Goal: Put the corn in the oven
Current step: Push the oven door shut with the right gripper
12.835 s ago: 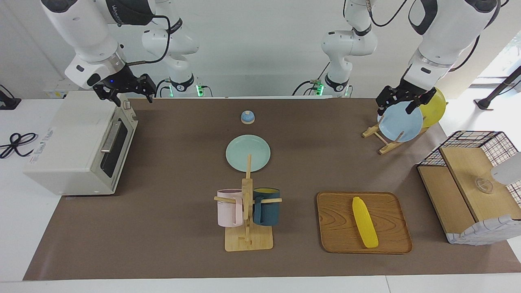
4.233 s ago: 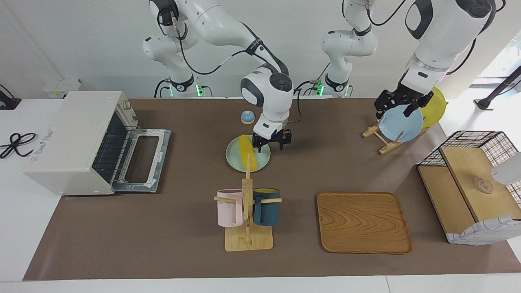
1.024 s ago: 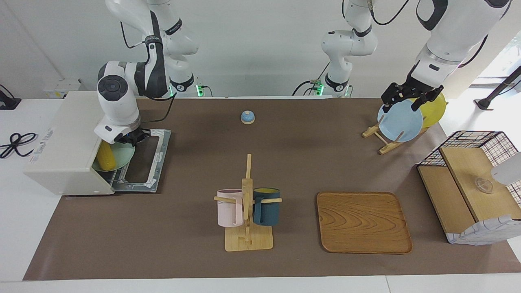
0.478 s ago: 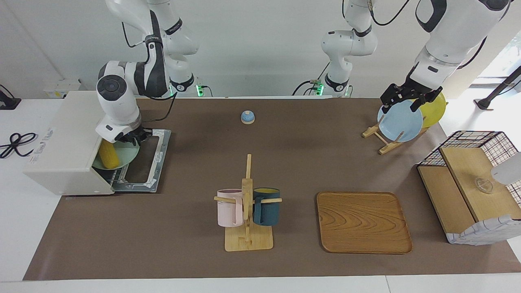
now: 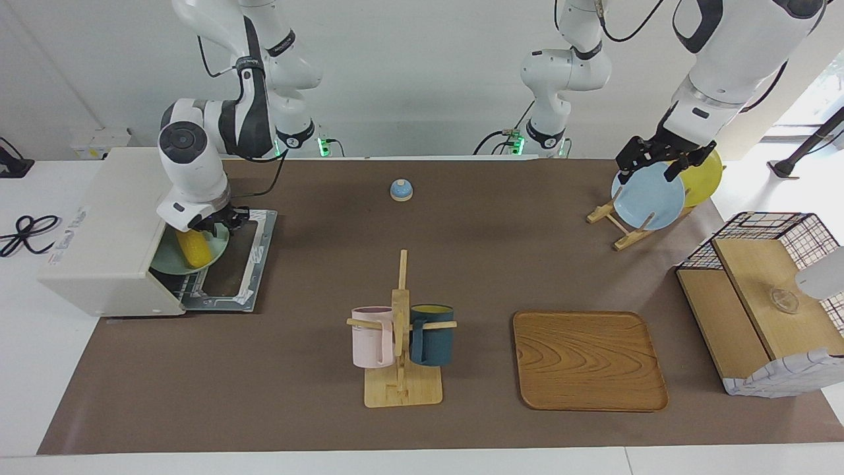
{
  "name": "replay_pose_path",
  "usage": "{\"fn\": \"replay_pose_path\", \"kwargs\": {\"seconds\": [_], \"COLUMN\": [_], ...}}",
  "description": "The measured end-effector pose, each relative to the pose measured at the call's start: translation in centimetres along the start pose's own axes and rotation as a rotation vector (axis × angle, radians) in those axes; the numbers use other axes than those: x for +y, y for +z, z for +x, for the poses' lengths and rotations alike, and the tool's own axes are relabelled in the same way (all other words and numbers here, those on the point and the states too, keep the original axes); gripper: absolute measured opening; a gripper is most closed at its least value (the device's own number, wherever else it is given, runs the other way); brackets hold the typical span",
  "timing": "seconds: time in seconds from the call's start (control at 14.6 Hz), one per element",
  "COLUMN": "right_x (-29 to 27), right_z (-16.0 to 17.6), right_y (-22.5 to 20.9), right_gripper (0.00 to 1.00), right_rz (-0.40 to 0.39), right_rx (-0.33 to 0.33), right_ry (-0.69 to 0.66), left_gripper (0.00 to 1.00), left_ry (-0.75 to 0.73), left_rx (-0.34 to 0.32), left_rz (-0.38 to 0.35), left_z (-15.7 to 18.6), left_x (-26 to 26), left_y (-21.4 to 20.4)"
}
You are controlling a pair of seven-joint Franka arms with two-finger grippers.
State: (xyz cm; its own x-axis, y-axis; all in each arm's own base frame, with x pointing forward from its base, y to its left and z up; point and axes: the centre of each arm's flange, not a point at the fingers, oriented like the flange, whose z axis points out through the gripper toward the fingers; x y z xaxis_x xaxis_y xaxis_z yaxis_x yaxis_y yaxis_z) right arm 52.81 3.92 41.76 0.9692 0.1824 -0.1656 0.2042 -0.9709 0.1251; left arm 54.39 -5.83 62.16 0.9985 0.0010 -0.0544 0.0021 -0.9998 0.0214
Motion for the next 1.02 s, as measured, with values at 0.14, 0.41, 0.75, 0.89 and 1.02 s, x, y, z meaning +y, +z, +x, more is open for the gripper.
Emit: {"fn": "replay_pose_path", "kwargs": {"seconds": [0.14, 0.41, 0.75, 0.89, 1.02], "right_x": [-2.3, -3.3, -3.5, -3.2, -3.0], "right_z": [0.7, 0.6, 0.8, 0.8, 0.8], "right_y": [0.9, 7.8, 12.1, 12.6, 12.6], "right_gripper": [0.26, 0.01, 0.01, 0.01, 0.01], "right_rz": [0.028, 0.050, 0.065, 0.067, 0.066], "right_rx": [0.047, 0.095, 0.070, 0.064, 0.056], "right_ry": [0.009, 0.036, 0.077, 0.082, 0.086], "left_gripper": [1.00, 1.00, 1.00, 1.00, 1.00], "left_ry": [0.000, 0.000, 0.000, 0.000, 0.000], "left_rx": [0.000, 0.000, 0.000, 0.000, 0.000], "left_rz": [0.000, 0.000, 0.000, 0.000, 0.000], "left_z": [0.0, 0.0, 0.0, 0.0, 0.0], "left_x": [0.0, 0.0, 0.0, 0.0, 0.0], "left_y": [0.0, 0.0, 0.0, 0.0, 0.0]}}
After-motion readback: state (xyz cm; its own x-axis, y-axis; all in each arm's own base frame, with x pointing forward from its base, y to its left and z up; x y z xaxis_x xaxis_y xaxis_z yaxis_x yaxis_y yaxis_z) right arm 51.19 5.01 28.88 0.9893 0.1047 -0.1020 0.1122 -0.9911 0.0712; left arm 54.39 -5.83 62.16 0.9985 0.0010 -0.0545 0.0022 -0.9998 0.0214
